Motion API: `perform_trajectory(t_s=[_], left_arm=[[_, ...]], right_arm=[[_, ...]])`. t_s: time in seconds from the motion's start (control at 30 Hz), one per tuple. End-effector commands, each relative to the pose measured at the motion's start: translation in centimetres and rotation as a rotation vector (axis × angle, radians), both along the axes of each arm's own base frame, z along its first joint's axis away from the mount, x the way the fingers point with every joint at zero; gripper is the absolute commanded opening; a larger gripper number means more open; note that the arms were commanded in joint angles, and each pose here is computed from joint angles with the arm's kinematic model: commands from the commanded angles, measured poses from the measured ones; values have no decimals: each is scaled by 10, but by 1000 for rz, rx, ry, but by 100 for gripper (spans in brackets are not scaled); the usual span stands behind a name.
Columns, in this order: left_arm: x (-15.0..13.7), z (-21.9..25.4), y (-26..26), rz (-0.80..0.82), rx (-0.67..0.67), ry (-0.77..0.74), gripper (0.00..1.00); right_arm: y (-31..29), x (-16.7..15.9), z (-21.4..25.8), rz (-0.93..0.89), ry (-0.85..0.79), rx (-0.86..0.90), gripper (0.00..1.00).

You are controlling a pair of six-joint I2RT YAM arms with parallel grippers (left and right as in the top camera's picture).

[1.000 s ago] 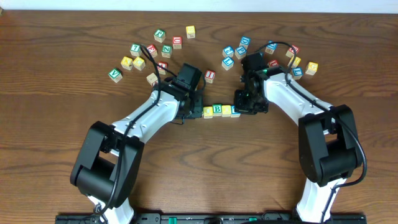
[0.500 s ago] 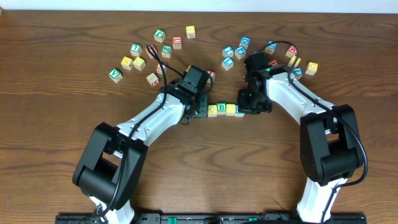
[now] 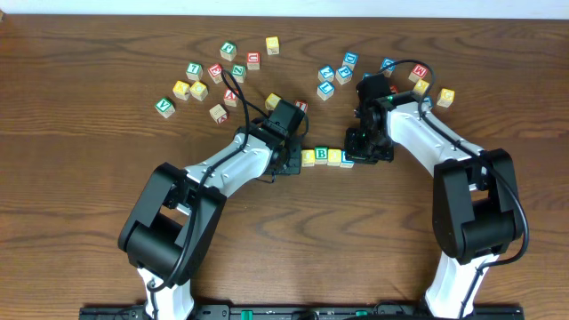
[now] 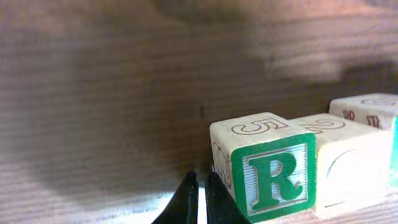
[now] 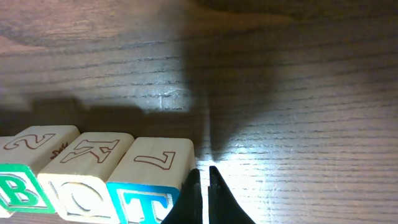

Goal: Spell out ROBOT

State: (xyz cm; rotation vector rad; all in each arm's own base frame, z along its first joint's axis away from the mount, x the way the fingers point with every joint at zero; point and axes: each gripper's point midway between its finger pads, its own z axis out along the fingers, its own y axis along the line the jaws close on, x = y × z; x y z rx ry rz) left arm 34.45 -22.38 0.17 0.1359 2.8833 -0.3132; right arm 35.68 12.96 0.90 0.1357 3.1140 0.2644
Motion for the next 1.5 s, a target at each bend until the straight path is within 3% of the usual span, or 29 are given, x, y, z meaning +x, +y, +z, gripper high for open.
perform_trajectory(t_s=[0.0, 0.57, 1.07, 1.47], left_arm=[[-4, -3, -13, -23, -45, 10, 8], [0, -1, -16, -24, -55, -7, 8], [-4, -3, -12, -87, -24, -7, 8], [-2, -3, -10, -89, -22, -9, 9]], right_arm=[[10, 0, -1, 26, 3, 52, 2], [15, 13, 0, 15, -49, 67, 2], [13, 19, 0, 234, -118, 43, 5], [11, 17, 0, 238, -108, 33, 10]])
